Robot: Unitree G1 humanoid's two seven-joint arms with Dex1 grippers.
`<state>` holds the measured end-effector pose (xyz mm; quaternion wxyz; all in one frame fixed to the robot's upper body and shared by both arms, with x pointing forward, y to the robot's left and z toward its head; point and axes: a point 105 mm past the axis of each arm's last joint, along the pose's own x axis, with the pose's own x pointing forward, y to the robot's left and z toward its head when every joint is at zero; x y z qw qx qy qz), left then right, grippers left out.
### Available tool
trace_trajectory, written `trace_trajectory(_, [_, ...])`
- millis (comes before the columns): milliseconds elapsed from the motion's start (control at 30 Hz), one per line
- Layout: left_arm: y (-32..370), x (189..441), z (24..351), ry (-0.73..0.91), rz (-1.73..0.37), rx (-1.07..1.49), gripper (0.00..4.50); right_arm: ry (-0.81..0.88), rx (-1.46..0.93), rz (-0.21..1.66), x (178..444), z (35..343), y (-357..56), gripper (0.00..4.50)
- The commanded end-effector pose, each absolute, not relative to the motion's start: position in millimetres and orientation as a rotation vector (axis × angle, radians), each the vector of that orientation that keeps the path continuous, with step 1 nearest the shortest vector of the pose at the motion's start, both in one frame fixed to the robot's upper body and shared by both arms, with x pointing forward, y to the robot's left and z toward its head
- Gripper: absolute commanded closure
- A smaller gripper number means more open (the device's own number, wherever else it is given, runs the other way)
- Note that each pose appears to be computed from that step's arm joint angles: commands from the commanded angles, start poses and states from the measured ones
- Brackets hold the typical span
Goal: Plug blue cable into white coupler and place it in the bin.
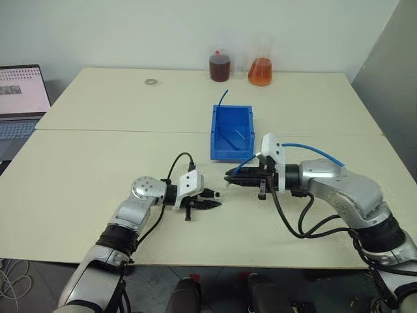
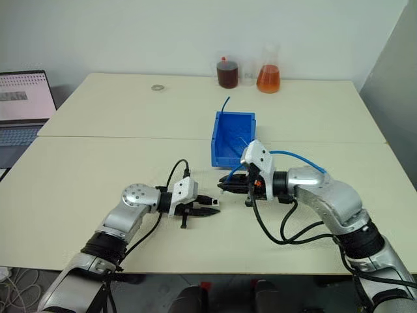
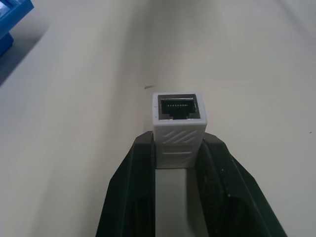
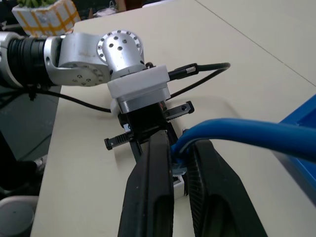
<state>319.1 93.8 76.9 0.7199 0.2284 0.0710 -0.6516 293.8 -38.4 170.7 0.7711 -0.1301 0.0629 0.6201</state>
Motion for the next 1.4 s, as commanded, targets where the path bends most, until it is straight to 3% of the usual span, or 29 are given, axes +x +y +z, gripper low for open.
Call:
trace_trajectory(33, [86.3, 315.8, 73.3, 0.147, -1.481, 0.505, 3.72, 0.062, -0.339, 1.398, 291.2, 177.8, -28.5, 4.38])
trace_trajectory(500, [83.1, 308.1, 69.8, 0.128, -1.467, 0.460, 3.72, 0.125, -0.426, 1.454, 298.1, 130.3, -30.1, 4.38])
trace_trajectory(1400, [86.4, 311.9, 74.3, 0.122, -1.431, 0.463, 3.72, 0.169, -0.491, 1.499, 300.3, 114.3, -27.4, 4.38])
